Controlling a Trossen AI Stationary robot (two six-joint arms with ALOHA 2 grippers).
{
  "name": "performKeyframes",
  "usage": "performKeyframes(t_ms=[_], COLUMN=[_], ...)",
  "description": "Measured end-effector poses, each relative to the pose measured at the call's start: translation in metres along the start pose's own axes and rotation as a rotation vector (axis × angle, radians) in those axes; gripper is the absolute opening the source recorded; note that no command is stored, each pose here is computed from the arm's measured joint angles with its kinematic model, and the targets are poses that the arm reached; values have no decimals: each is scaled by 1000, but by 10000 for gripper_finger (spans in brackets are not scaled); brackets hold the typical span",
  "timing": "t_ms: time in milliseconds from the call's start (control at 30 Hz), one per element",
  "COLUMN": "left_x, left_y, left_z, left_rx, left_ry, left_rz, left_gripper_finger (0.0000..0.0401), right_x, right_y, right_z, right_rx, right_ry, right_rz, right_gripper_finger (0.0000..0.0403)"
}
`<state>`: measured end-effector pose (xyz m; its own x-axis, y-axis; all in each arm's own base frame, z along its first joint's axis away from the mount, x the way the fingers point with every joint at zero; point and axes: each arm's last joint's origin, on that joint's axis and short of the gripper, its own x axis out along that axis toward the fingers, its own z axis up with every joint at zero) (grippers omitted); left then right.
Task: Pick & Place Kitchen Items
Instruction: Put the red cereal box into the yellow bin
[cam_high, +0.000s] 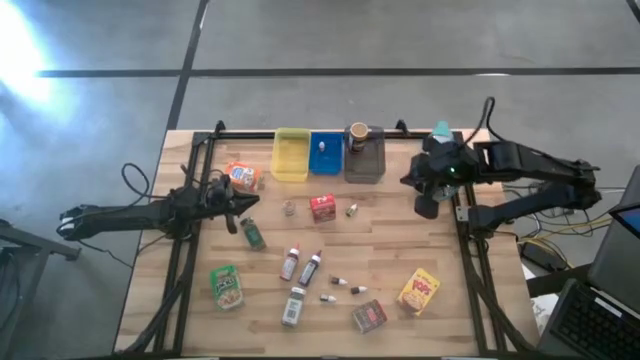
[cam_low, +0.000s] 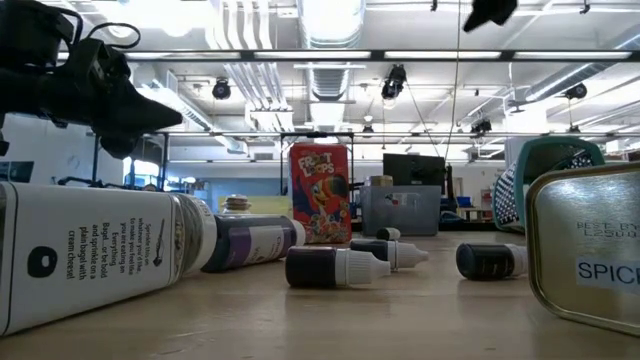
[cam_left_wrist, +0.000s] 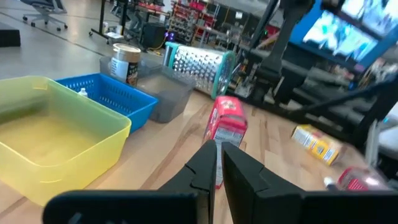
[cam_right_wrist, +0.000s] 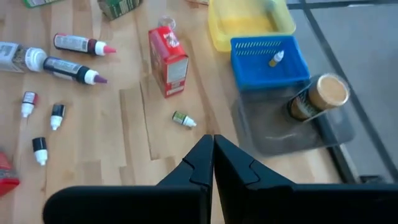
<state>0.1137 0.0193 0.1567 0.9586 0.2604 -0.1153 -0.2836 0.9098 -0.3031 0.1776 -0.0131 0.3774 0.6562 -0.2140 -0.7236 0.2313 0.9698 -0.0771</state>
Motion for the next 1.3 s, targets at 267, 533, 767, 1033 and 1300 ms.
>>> performKeyframes(t_ms=[267, 533, 767, 1033, 1300], left_x=[0, -2, -2, -2, 12], left_y=[-3, -5, -5, -14, -29], left_z=[9, 17, 19, 42, 79], left_rx=[-64, -74, -72, 19, 165], left_ry=[-88, -172, -196, -226, -179], left_rz=[-32, -54, -46, -69, -69], left_gripper_finger=[30, 30, 30, 36, 123], right_x=[20, 47, 67, 66, 37], right_y=[0, 2, 4, 4, 0], right_z=[-49, -83, -106, -123, -131], right_rx=[87, 104, 99, 29, -1], right_ry=[-5, -98, -149, -215, -375], right_rz=[1, 15, 41, 100, 166], right_gripper_finger=[8, 8, 8, 8, 8])
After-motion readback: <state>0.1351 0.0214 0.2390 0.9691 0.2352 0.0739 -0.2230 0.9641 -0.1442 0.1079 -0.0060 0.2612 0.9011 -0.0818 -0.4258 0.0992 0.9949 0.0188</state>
